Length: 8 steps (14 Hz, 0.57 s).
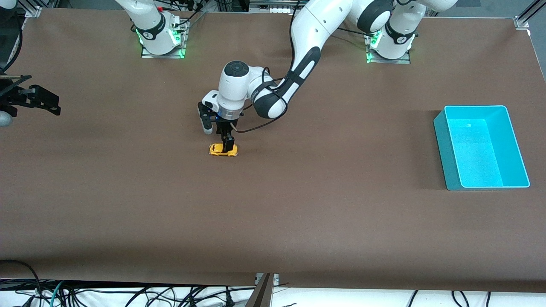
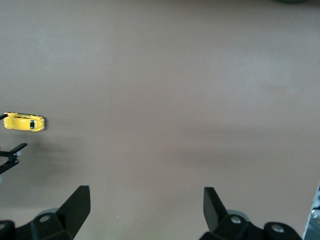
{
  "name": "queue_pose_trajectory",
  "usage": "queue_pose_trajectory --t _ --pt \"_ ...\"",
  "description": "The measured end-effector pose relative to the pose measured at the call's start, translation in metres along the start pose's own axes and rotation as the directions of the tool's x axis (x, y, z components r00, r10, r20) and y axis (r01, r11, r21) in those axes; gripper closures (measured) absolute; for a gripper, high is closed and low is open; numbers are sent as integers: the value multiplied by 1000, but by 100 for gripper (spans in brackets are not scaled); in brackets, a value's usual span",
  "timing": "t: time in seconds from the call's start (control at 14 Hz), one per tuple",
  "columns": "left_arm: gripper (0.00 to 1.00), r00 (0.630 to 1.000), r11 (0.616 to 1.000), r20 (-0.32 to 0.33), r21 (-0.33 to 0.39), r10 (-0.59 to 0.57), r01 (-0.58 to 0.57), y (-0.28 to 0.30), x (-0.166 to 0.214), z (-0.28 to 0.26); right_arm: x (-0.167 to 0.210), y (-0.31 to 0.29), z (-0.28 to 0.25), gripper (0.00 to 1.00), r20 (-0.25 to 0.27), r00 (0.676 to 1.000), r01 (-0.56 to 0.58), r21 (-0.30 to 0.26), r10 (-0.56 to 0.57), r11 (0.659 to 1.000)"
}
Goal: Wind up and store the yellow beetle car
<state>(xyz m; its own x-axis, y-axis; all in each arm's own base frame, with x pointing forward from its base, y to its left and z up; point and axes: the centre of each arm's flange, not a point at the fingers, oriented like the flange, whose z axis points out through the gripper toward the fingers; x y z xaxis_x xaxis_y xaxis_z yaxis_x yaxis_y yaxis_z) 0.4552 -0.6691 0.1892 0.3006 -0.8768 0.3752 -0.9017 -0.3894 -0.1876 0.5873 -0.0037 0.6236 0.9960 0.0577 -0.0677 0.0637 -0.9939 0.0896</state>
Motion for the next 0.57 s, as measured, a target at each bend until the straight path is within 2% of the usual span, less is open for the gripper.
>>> queue_pose_trajectory --t 0.21,0.57 --pt "0 1000 1000 1 11 1 -1 -4 -5 7 -12 -7 1 0 23 1000 -18 20 17 1000" --pt "3 1000 1000 0 12 -4 4 -3 -7 14 -20 -11 0 0 27 999 -19 22 18 1000"
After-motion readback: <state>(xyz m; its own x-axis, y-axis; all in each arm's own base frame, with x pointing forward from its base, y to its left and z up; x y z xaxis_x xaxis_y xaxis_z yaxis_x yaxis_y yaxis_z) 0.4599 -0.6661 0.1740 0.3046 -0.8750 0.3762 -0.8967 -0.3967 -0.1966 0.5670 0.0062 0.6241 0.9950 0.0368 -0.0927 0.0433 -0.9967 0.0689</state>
